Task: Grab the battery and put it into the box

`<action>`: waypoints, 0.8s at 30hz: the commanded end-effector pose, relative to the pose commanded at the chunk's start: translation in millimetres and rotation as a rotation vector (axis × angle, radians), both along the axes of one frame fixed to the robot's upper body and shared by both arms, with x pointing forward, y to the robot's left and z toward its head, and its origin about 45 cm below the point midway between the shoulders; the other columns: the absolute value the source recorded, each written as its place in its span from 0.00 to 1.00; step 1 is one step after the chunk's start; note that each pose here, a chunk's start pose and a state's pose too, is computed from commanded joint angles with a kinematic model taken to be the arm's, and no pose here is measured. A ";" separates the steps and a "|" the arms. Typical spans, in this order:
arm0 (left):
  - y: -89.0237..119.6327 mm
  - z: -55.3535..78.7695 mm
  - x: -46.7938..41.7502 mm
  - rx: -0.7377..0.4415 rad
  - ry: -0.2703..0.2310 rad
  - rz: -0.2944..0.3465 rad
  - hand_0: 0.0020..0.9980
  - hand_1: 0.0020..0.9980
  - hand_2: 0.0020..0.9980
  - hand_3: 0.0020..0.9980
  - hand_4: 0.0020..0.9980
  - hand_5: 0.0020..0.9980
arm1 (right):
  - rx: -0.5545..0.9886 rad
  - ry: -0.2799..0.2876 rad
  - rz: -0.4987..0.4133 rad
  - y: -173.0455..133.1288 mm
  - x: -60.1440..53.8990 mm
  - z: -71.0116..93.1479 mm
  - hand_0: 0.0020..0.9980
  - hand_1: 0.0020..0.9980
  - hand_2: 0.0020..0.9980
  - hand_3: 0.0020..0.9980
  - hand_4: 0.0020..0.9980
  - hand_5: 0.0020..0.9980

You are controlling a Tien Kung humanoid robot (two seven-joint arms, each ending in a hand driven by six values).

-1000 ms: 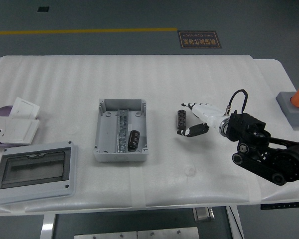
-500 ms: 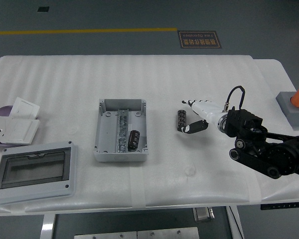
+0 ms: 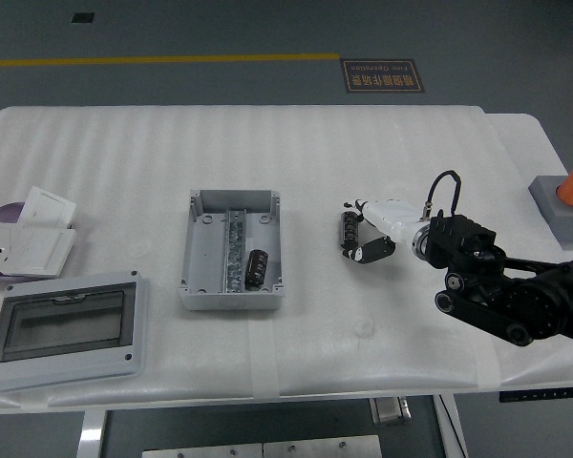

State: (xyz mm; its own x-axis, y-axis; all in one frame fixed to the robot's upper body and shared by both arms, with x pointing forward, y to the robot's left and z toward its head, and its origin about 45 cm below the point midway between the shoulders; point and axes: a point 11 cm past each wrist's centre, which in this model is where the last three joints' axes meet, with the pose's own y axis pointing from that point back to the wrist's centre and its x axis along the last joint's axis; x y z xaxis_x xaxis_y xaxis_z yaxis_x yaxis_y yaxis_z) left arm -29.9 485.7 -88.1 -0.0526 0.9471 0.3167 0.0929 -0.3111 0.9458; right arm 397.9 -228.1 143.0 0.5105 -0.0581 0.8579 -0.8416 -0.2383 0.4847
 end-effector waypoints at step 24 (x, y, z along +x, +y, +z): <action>-0.8 -0.4 2.8 0.000 -0.006 -0.006 0.62 0.65 0.52 0.55 0.55 0.37 | 0.004 -0.032 0.044 5.1 -5.0 -5.2 0.66 0.57 0.58 0.77 0.54 0.29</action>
State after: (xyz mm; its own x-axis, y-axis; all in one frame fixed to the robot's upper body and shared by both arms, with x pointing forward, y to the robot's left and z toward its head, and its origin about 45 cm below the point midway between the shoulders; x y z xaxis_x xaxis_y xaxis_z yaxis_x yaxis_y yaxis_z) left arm -27.1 484.9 -88.5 -0.0484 0.9473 0.3166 0.0854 -0.3119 0.9463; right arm 392.9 -223.0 137.8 0.4846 -0.0400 0.8738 -0.8456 -0.2770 0.4563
